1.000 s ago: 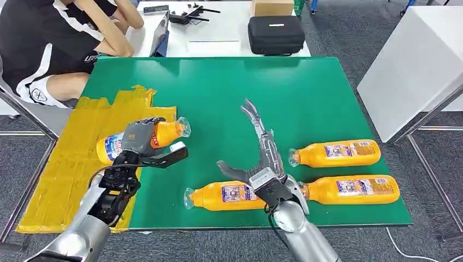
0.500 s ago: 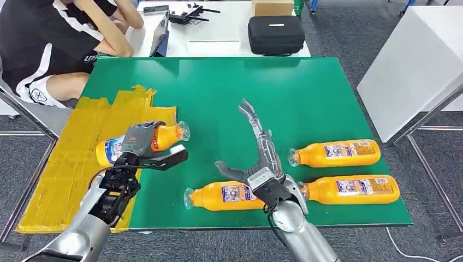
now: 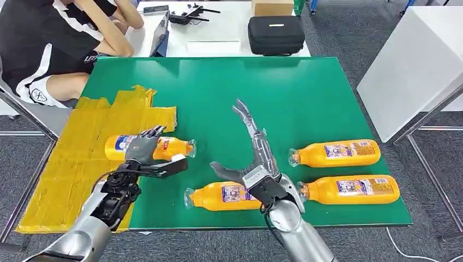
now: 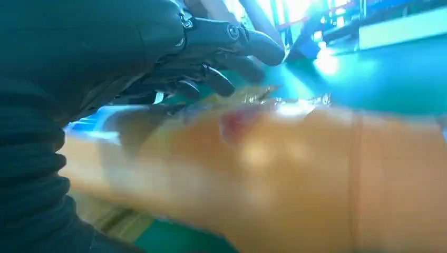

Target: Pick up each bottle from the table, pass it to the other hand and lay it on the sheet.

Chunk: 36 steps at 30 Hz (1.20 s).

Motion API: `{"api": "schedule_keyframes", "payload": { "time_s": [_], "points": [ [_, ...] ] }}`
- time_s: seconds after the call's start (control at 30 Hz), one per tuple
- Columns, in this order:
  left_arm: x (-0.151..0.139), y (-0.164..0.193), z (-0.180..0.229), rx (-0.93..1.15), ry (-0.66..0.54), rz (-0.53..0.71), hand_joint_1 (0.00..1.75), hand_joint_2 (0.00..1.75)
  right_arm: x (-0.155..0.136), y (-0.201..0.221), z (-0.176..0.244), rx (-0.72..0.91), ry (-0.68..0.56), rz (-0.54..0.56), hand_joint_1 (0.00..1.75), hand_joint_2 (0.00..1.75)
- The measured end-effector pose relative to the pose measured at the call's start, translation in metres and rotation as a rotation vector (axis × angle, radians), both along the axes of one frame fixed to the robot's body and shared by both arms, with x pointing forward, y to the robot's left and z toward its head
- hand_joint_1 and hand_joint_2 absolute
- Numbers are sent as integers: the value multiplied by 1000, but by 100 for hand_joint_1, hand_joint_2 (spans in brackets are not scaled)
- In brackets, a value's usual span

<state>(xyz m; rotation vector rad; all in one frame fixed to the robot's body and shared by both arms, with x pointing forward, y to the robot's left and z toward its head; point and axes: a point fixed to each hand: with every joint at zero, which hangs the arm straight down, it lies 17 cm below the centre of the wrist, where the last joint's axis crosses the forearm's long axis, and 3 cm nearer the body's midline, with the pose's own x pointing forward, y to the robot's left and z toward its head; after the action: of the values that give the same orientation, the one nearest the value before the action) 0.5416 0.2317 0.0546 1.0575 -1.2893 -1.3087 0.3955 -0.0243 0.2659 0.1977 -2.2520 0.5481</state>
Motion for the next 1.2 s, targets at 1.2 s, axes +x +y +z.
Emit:
{"api": "schedule_keyframes", "payload": {
  "time_s": [1.2],
  "points": [
    [-5, 8, 55, -326, -217, 78, 0, 175, -3, -3, -13, -16, 20, -12, 0, 175]
  ]
}}
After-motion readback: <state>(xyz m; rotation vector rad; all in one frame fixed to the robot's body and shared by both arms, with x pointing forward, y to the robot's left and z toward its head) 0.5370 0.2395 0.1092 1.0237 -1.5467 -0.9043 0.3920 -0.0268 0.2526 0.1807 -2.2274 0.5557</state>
